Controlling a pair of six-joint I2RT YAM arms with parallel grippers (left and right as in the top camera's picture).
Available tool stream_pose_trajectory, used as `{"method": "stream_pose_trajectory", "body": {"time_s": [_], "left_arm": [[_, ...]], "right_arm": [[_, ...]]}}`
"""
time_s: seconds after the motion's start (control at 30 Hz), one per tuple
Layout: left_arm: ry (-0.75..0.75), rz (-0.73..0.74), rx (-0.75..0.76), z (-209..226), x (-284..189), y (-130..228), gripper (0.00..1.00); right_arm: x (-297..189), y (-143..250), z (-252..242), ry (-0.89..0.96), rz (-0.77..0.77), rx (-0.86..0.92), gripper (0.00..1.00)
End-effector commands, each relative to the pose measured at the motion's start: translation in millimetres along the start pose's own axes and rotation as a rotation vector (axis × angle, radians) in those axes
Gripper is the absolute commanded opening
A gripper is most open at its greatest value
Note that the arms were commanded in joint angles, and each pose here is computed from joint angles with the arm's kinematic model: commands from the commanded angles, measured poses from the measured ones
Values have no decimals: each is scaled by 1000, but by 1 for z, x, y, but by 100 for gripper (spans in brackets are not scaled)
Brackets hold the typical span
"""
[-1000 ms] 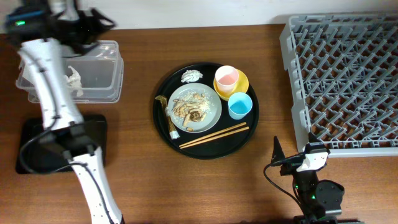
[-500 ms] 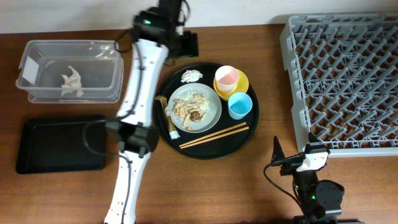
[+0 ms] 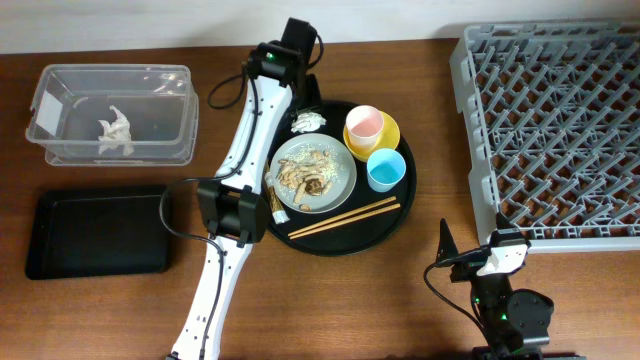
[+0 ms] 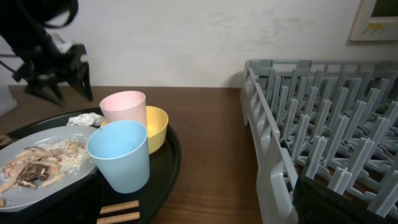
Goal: Sort waste into correct bins and load items into the dishwasher rack
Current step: 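Reach the left gripper back to the remaining tissue on the tray, then grasp the tissue and drop it into the clear bin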
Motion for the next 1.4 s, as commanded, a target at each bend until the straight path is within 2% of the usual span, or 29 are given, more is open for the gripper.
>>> {"method": "stream_pose_trajectory", "body": {"time_s": [0.0, 0.07, 0.27, 0.3, 0.37, 0.4, 0.47, 0.53, 0.7, 0.8, 0.9, 1.03, 1.13, 1.27, 1.3, 1.33, 1.37], "left_arm": [[-29, 50, -36, 3, 31, 11, 59], [-42, 90, -32, 4, 46, 20, 58], [-46, 98, -31, 5, 50, 21, 57], [-46, 99, -31, 5, 50, 22, 52], [-46, 100, -32, 5, 49, 22, 28], [-41, 98, -32, 4, 47, 21, 19], [-32, 82, -33, 3, 38, 18, 7], [-19, 46, -35, 2, 23, 11, 1], [22, -76, -46, 1, -41, -11, 1], [21, -186, -74, 15, -96, -27, 1], [-109, -326, -158, 65, -149, -45, 1], [-244, -405, -262, 126, -180, -54, 1], [-343, -383, -367, 192, -184, -52, 1], [-407, -324, -463, 253, -178, -42, 1], [-418, -310, -481, 264, -176, -40, 6], [-431, -291, -502, 277, -174, -36, 22], [-436, -279, -512, 283, -173, -34, 53]], "right_arm": [[0, 2, 0, 2, 5, 7, 98], [0, 2, 0, 2, 5, 7, 98], [0, 2, 0, 2, 5, 7, 98], [0, 2, 0, 2, 5, 7, 98], [0, 2, 0, 2, 5, 7, 98], [0, 2, 0, 2, 5, 7, 98], [0, 2, 0, 2, 5, 7, 98], [0, 2, 0, 2, 5, 7, 98], [0, 2, 0, 2, 5, 7, 98], [0, 2, 0, 2, 5, 7, 98], [0, 2, 0, 2, 5, 7, 98], [0, 2, 0, 2, 5, 7, 98], [0, 2, 0, 2, 5, 7, 98], [0, 2, 0, 2, 5, 7, 98], [0, 2, 0, 2, 5, 7, 99], [0, 2, 0, 2, 5, 7, 98], [0, 2, 0, 2, 5, 7, 98]]}}
Point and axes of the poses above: each gripper's point midway between its finger pads, its own x axis out along the fingers, its own z axis along the line the jaws close on, y = z × x, the point moved 6 cm from there along -x, back along the fingers, and after that the axes turned 11 degrees about x, right-handed, at the moved point
